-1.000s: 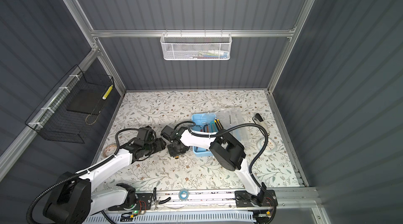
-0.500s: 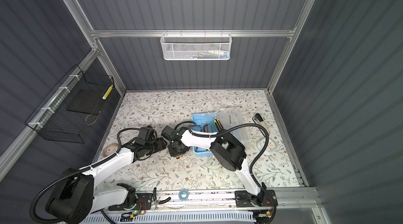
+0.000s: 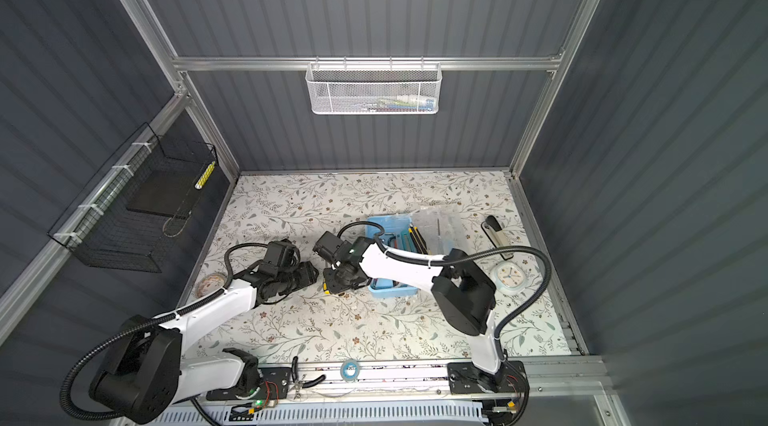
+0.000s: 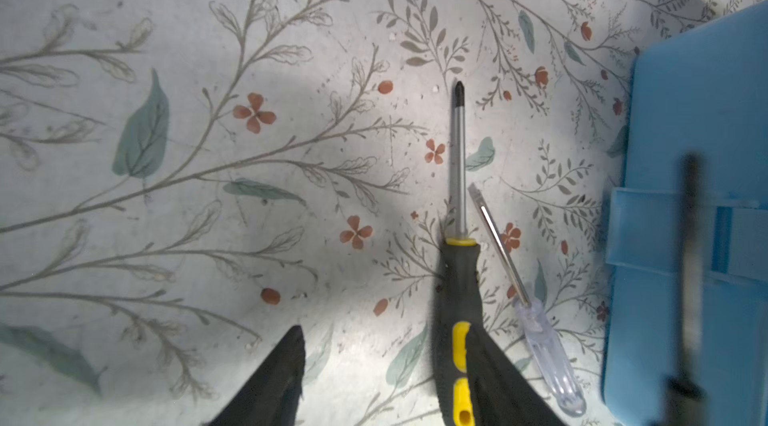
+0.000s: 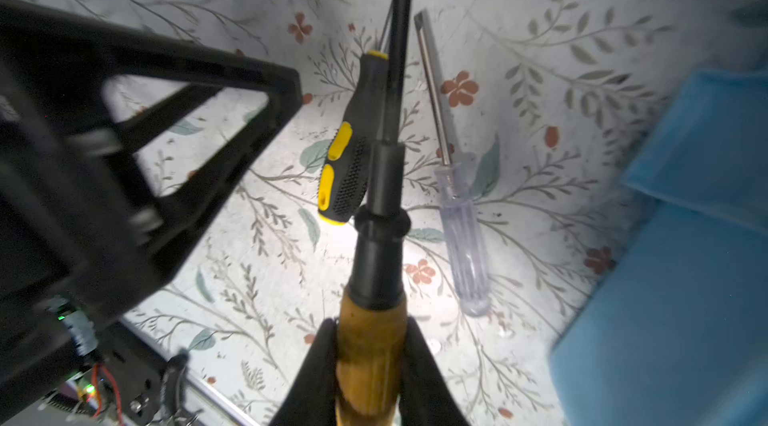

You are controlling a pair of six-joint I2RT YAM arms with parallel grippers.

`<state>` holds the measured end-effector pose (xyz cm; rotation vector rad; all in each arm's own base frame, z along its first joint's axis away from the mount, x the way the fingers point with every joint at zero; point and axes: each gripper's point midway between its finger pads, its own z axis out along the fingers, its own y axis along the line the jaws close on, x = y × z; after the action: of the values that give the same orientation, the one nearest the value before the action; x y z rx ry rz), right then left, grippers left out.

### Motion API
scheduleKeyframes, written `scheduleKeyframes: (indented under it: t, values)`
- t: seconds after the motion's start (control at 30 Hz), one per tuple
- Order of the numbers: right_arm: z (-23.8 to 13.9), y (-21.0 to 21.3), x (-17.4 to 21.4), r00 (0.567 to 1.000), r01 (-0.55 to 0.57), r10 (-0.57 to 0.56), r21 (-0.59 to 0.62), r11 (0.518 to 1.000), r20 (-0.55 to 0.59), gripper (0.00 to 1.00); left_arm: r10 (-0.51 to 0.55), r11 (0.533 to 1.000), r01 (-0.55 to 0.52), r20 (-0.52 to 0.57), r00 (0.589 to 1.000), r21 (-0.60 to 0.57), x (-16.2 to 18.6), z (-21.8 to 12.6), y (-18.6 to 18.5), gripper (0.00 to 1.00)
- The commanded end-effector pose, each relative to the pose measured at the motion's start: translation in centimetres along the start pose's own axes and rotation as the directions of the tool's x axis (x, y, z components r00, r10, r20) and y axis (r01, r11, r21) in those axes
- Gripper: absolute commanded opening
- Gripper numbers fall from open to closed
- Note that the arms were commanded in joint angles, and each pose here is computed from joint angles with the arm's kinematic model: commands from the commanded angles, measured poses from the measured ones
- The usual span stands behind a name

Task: Pack the tool kit
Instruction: 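Lift the orange-handled screwdriver with the right gripper over the clear lid, then lower the orange screwdriver into the clear lid and open the right gripper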

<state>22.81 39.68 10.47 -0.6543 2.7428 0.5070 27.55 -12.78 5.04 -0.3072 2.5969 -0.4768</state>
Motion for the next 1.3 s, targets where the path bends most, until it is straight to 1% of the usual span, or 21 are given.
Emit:
scheduleKeyframes:
  t: [0.0, 0.07, 0.17, 0.23, 0.3, 0.43, 0.53, 0.63, 0.83, 1.1, 1.17, 1.27]
  values:
    - [-3.9, -3.5, -1.1, 0.997, -0.014, 0.009, 0.073, 0.997, 0.073, 0.00, 0.028, 1.000, -0.028, 0.021, 0.999, 0.003, -1.3, -0.2, -0.6, 0.63]
    - [-6.4, -6.4, -1.5, 0.993, -0.041, 0.026, 0.132, 0.990, 0.111, 0.00, 0.033, 0.999, -0.033, 0.022, 0.999, 0.004, -1.4, -0.2, -0.7, 0.63]
    - [-10.3, -11.7, -1.7, 0.980, -0.113, 0.071, 0.225, 0.968, 0.187, 0.00, 0.039, 0.999, -0.039, 0.025, 0.999, 0.006, -1.5, -0.1, -0.8, 0.63]
    - [-12.7, -15.6, -1.3, 0.968, -0.173, 0.109, 0.286, 0.942, 0.228, 0.00, 0.044, 0.999, -0.044, 0.022, 0.999, 0.004, -1.6, 0.1, -0.8, 0.63]
    - [-14.5, -18.6, -0.8, 0.953, -0.231, 0.148, 0.320, 0.919, 0.263, 0.00, 0.045, 0.999, -0.045, 0.018, 0.999, 0.007, -1.5, 0.4, -0.9, 0.63]
    - [-16.6, -23.4, 0.9, 0.934, -0.313, 0.205, 0.389, 0.867, 0.294, 0.00, 0.051, 0.999, -0.051, 0.018, 0.999, 0.008, -1.7, 0.5, -1.0, 0.63]
    - [-17.2, -25.7, 2.2, 0.929, -0.342, 0.233, 0.431, 0.835, 0.287, 0.00, 0.055, 0.998, -0.055, 0.017, 0.998, 0.007, -1.8, 0.6, -1.1, 0.63]
    - [-17.4, -26.9, 3.1, 0.928, -0.353, 0.247, 0.449, 0.821, 0.279, 0.00, 0.059, 0.998, -0.059, 0.017, 0.998, 0.006, -1.9, 0.8, -1.2, 0.63]
    - [-16.1, -26.5, 3.1, 0.931, -0.346, 0.257, 0.406, 0.846, 0.258, 0.00, 0.063, 0.998, -0.063, 0.007, 0.998, 0.010, -2.1, 1.4, -1.4, 0.63]
    - [-14.0, -26.1, 3.0, 0.937, -0.338, 0.273, 0.367, 0.867, 0.217, 0.00, 0.065, 0.998, -0.065, 0.013, 0.998, 0.004, -2.2, 0.9, -1.4, 0.63]
    - [-13.6, -26.0, 2.9, 0.938, -0.336, 0.274, 0.363, 0.869, 0.211, 0.06, 0.063, 0.998, -0.063, 0.012, 0.998, 0.000, -2.1, 0.9, -1.2, 0.63]
    - [-13.2, -26.0, 2.9, 0.940, -0.335, 0.280, 0.358, 0.871, 0.197, 0.11, 0.060, 0.998, -0.060, 0.014, 0.998, 0.001, -2.1, 0.8, -1.2, 0.63]
